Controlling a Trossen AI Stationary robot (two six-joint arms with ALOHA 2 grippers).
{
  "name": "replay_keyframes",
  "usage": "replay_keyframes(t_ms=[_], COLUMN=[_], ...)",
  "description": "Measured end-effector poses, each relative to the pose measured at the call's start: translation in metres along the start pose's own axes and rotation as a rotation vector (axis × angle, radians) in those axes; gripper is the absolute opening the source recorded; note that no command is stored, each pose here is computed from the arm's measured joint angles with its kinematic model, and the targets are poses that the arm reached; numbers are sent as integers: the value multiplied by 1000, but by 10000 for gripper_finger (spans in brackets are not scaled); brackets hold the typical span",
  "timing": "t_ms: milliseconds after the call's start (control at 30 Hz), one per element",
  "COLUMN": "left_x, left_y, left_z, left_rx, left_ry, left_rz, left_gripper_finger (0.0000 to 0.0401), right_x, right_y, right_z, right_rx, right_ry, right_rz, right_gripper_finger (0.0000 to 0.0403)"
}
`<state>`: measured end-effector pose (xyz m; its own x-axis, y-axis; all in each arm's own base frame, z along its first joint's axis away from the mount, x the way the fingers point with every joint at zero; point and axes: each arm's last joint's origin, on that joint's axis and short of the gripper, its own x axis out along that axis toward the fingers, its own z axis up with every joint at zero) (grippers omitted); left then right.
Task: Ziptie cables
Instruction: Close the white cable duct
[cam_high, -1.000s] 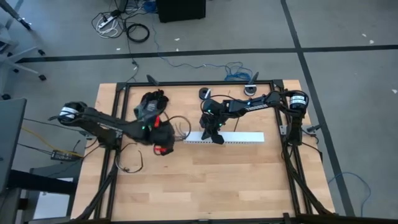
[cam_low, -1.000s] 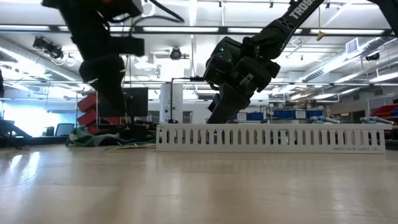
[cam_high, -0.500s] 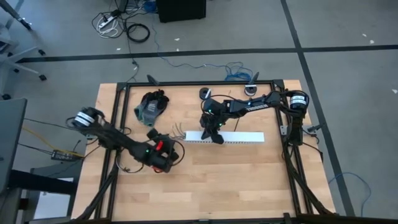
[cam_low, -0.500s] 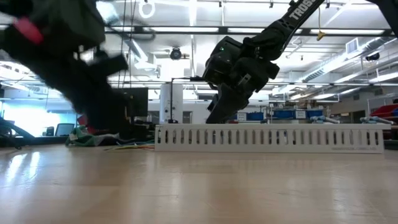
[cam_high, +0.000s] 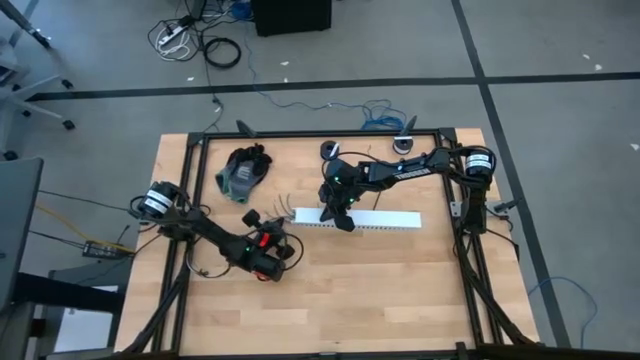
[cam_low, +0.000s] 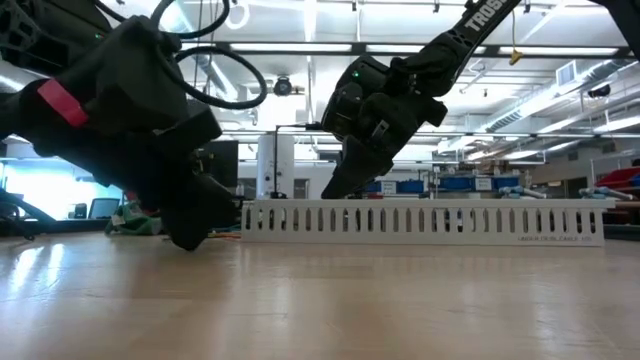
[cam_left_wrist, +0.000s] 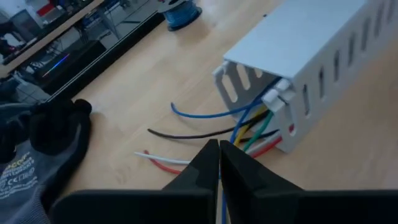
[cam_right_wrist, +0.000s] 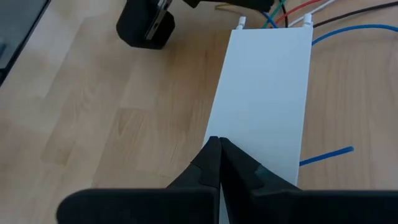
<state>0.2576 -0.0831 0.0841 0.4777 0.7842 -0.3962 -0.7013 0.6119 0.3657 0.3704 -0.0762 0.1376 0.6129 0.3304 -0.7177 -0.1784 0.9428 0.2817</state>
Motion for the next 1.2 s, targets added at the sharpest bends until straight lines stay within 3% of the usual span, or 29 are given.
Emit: replay_keyframes(t_ms=[300, 1200], left_x=[6, 16], left_y=[-6, -8], left_z=[8, 15], left_rx=[-140, -168], left_ry=[-14, 0], left_rz=[-39, -76], left_gripper_finger=[1, 0], right_x=[0, 0], right_y=[-1, -2], right_z=[2, 4], right_rx=[-3, -21], right_ry=[-19, -46], right_rz=[-2, -3], right_gripper_finger=[0, 0])
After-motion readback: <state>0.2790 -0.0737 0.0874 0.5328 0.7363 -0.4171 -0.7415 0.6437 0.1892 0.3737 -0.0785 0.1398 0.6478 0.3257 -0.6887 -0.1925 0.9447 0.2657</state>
